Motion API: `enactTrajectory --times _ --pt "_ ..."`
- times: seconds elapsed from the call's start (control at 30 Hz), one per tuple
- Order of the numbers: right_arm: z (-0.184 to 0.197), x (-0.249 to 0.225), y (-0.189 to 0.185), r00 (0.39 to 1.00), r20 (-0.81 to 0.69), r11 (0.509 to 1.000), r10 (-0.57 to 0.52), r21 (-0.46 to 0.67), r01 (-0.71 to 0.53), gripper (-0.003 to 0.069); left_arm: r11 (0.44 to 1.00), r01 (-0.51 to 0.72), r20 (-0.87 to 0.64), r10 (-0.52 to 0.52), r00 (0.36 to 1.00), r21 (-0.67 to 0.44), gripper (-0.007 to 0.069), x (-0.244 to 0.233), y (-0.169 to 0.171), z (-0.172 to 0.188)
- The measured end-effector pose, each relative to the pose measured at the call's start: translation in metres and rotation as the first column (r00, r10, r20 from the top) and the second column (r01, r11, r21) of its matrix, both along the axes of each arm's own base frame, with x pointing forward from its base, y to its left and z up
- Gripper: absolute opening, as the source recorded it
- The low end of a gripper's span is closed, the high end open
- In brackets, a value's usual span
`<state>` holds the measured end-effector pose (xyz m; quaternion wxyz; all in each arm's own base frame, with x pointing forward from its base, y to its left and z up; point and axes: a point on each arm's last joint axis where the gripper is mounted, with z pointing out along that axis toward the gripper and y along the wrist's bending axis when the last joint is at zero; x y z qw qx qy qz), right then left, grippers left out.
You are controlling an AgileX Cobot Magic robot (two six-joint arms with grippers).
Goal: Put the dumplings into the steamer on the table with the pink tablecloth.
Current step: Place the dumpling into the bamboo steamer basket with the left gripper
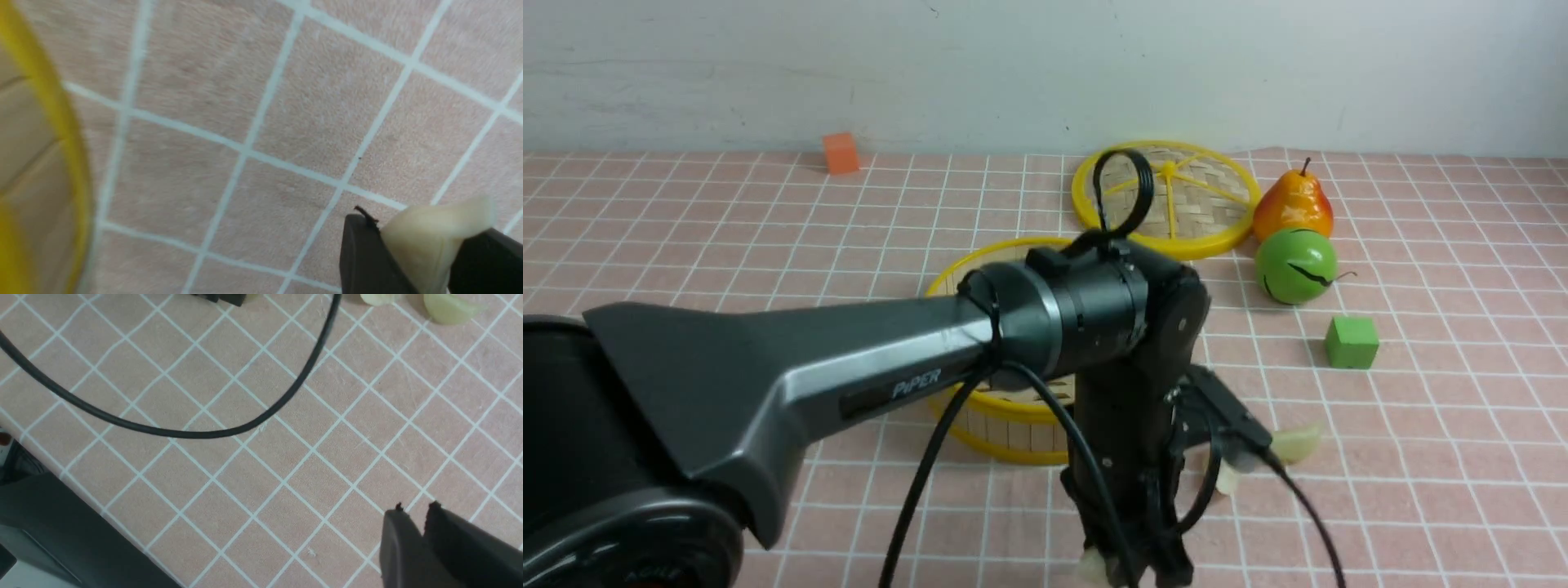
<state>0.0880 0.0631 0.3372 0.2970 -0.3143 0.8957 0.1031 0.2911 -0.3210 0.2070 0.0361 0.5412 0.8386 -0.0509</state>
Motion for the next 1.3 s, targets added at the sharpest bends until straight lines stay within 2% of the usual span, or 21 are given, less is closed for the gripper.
enactTrajectory --times 0.03,0.07,0.17,0.2,0.23,0.27,0.4,0.43,0.53,0.73,0.83,0.9,1.0,1.1,1.17,1.3 --pt "0.000 0.000 0.000 1.000 0.004 1.000 -0.001 0.003 0.001 0.0098 0.999 -0.030 0.038 0.031 0.999 -0.042 0.0242 0.005 -0.003 0.020" --pt "0.000 0.000 0.000 1.000 0.004 1.000 -0.002 0.004 0.002 0.0098 0.998 -0.035 0.044 0.037 0.998 -0.048 0.0242 0.006 -0.004 0.023" --pt "0.001 0.001 0.001 1.000 0.006 1.000 -0.019 0.021 0.019 0.0104 0.958 -0.162 0.151 0.201 0.968 -0.237 0.0242 0.024 -0.005 0.093" --pt "0.001 0.001 0.001 1.000 0.006 1.000 -0.019 0.021 0.019 0.0104 0.956 -0.171 0.150 0.210 0.966 -0.239 0.0242 0.025 -0.004 0.094" --pt "0.001 0.001 0.001 1.000 0.006 0.999 -0.023 0.024 0.023 0.0106 0.927 -0.228 0.164 0.284 0.945 -0.297 0.0242 0.035 0.003 0.112" --pt "0.001 0.001 0.001 1.000 0.005 0.999 -0.026 0.026 0.026 0.0106 0.915 -0.251 0.166 0.314 0.935 -0.316 0.0242 0.039 0.006 0.118" --pt "0.001 0.001 0.001 0.999 -0.002 0.999 -0.040 0.034 0.040 0.0109 0.825 -0.431 0.128 0.503 0.855 -0.366 0.0242 0.072 0.033 0.119" --pt "0.001 0.001 0.001 0.999 -0.002 0.999 -0.040 0.035 0.041 0.0109 0.822 -0.434 0.130 0.508 0.852 -0.369 0.0242 0.074 0.035 0.118" --pt "0.001 0.001 0.001 0.999 -0.002 0.998 -0.042 0.036 0.042 0.0113 0.742 -0.563 0.093 0.630 0.771 -0.362 0.0242 0.109 0.053 0.087" --pt "0.002 0.002 0.001 0.999 0.003 0.998 -0.043 0.040 0.042 0.0116 0.680 -0.665 0.081 0.715 0.694 -0.310 0.0242 0.144 0.064 0.028" --pt "0.002 0.002 0.001 0.999 0.004 0.998 -0.043 0.040 0.042 0.0116 0.664 -0.684 0.091 0.734 0.673 -0.301 0.0246 0.151 0.065 0.014" --pt "0.002 0.002 0.001 0.999 0.003 0.998 -0.043 0.041 0.043 0.0116 0.656 -0.691 0.092 0.742 0.664 -0.305 0.0279 0.154 0.065 0.007" --pt "0.002 0.002 0.001 0.999 0.004 0.998 -0.047 0.045 0.046 0.0116 0.649 -0.690 0.093 0.747 0.659 -0.322 0.0395 0.155 0.064 0.007" --pt "0.003 0.003 0.002 0.999 0.020 0.997 -0.050 0.058 0.049 0.0116 0.646 -0.688 0.095 0.748 0.657 -0.331 0.0479 0.156 0.064 0.012" --pt "0.003 0.004 0.003 0.998 0.022 0.997 -0.055 0.062 0.054 0.0116 0.648 -0.691 0.092 0.747 0.658 -0.319 0.0508 0.154 0.065 0.021" --pt "0.004 0.013 0.005 0.997 0.012 0.996 -0.080 0.042 0.079 0.0118 0.645 -0.687 0.096 0.748 0.657 -0.335 0.0507 0.148 0.069 0.055"
